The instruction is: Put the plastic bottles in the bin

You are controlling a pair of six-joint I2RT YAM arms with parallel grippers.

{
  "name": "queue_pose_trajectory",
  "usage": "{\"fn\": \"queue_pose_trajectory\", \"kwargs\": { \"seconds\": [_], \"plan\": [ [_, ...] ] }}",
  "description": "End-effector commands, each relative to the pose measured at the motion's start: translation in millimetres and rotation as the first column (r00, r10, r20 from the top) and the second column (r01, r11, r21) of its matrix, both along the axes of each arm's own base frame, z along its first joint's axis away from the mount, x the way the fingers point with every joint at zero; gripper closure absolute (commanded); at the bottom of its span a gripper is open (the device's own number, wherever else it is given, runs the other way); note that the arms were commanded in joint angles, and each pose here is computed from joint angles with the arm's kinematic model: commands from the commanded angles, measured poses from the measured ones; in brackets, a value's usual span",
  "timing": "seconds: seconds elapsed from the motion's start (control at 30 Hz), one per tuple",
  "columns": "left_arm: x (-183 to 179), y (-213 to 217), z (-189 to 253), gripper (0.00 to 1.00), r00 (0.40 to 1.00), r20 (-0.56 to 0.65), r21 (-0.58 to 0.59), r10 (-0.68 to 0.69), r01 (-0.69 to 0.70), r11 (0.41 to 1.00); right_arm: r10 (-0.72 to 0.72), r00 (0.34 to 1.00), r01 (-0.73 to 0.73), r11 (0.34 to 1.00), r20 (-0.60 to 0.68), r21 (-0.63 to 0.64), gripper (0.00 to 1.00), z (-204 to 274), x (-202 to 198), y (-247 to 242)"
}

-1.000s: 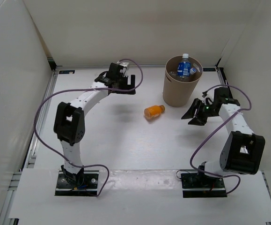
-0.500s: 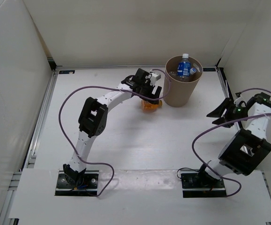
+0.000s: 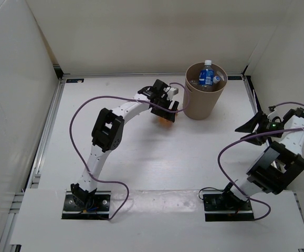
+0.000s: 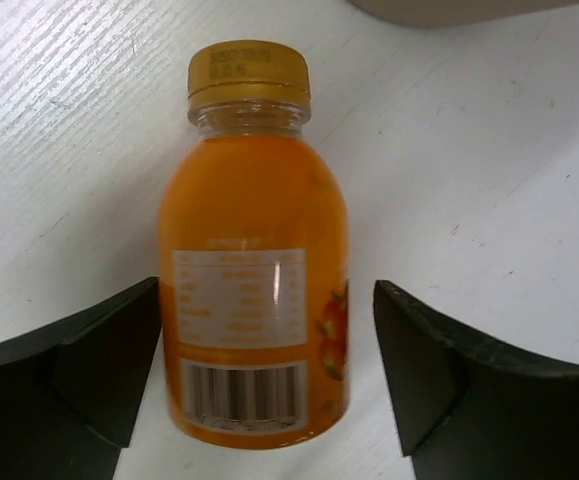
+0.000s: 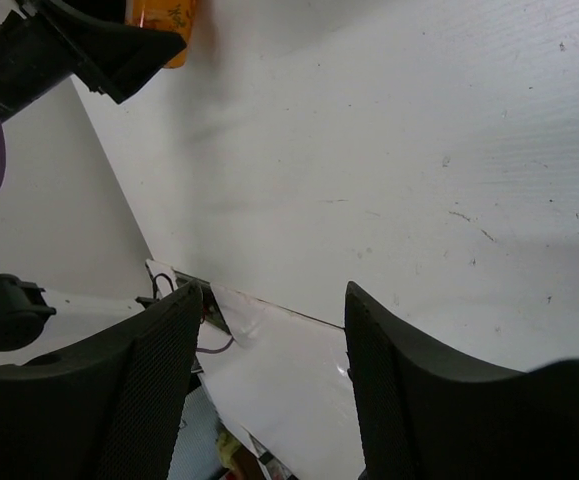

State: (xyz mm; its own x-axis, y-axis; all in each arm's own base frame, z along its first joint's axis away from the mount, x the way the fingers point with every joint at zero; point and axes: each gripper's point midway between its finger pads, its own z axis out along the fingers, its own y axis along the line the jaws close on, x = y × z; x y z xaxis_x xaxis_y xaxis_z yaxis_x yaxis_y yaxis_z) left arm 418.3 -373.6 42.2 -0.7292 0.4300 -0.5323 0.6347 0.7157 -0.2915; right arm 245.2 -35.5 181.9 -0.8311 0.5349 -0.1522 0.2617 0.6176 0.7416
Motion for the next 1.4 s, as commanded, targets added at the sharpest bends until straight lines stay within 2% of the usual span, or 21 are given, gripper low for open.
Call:
{"fn": "queue_pose_trajectory", "kwargs": {
  "seconds": [0.0, 0.13, 0.27, 0.5, 0.57, 0.7, 0.77, 0.83, 0.87, 0.93, 0.97, 1.0, 1.1, 1.27, 1.3, 1.37],
  "plan": [
    [6, -9, 19, 0.1, 1.0, -0.003, -0.032, 0.018, -0.018, 0.999, 0.002, 1.0, -0.003, 1.0, 0.027, 0.026, 0.37, 10, -1, 1],
    [3, -10, 23, 0.32, 0.999, -0.028, -0.039, 0.019, -0.02, 0.999, -0.007, 0.999, 0.007, 1.0, 0.032, 0.022, 0.37, 12, 0, -1],
    [13, -5, 45, 0.38, 0.998, 0.02, -0.076, 0.068, -0.066, 0.995, -0.013, 1.0, 0.012, 1.0, 0.024, 0.029, 0.37, 8, 0, 0],
    [56, 13, 142, 0.41, 0.954, 0.184, -0.251, 0.236, -0.186, 0.95, -0.006, 1.0, 0.005, 0.999, 0.012, 0.047, 0.37, 3, 1, 8],
    [73, 18, 188, 0.41, 0.922, 0.258, -0.347, 0.288, -0.189, 0.918, -0.002, 1.0, 0.001, 0.999, 0.016, 0.045, 0.37, 3, 1, 9],
    [90, 18, 258, 0.44, 0.867, 0.314, -0.521, 0.386, -0.183, 0.834, 0.005, 1.0, -0.006, 0.999, 0.016, 0.05, 0.37, 2, 2, 11],
    [94, 13, 302, 0.45, 0.835, 0.361, -0.603, 0.415, -0.13, 0.787, 0.008, 1.0, -0.009, 0.999, 0.016, 0.054, 0.37, 2, 2, 12],
    [95, 6, 324, 0.47, 0.826, 0.362, -0.655, 0.432, -0.105, 0.748, 0.007, 1.0, -0.008, 0.998, 0.021, 0.058, 0.37, 2, 2, 13],
    [92, 4, 364, 0.48, 0.804, 0.398, -0.696, 0.442, -0.049, 0.716, 0.005, 1.0, -0.006, 0.998, 0.021, 0.056, 0.37, 3, 1, 12],
    [96, -16, 349, 0.48, 0.83, 0.374, -0.694, 0.414, -0.046, 0.718, -0.002, 1.0, 0.001, 0.998, 0.017, 0.065, 0.37, 2, 0, 12],
    [83, -14, 414, 0.48, 0.787, 0.444, -0.742, 0.428, 0.055, 0.669, -0.006, 1.0, 0.005, 0.998, 0.016, 0.066, 0.37, 1, 0, 11],
    [91, -23, 392, 0.48, 0.808, 0.423, -0.726, 0.411, 0.031, 0.687, -0.005, 1.0, 0.004, 0.998, 0.016, 0.067, 0.37, 0, 0, 12],
    [88, -49, 388, 0.48, 0.826, 0.39, -0.765, 0.407, 0.044, 0.643, -0.011, 1.0, 0.009, 0.997, 0.022, 0.071, 0.36, 1, 0, 11],
    [82, -76, 367, 0.48, 0.858, 0.335, -0.782, 0.389, 0.023, 0.623, -0.023, 0.999, 0.02, 0.997, 0.032, 0.078, 0.36, 4, -1, 10],
    [80, -78, 377, 0.47, 0.851, 0.341, -0.795, 0.399, 0.034, 0.606, -0.03, 0.999, 0.028, 0.996, 0.028, 0.082, 0.36, 3, -1, 8],
    [77, -96, 369, 0.45, 0.862, 0.315, -0.814, 0.396, 0.032, 0.58, -0.037, 0.999, 0.034, 0.996, 0.031, 0.086, 0.36, 4, -2, 8]
  ]
}}
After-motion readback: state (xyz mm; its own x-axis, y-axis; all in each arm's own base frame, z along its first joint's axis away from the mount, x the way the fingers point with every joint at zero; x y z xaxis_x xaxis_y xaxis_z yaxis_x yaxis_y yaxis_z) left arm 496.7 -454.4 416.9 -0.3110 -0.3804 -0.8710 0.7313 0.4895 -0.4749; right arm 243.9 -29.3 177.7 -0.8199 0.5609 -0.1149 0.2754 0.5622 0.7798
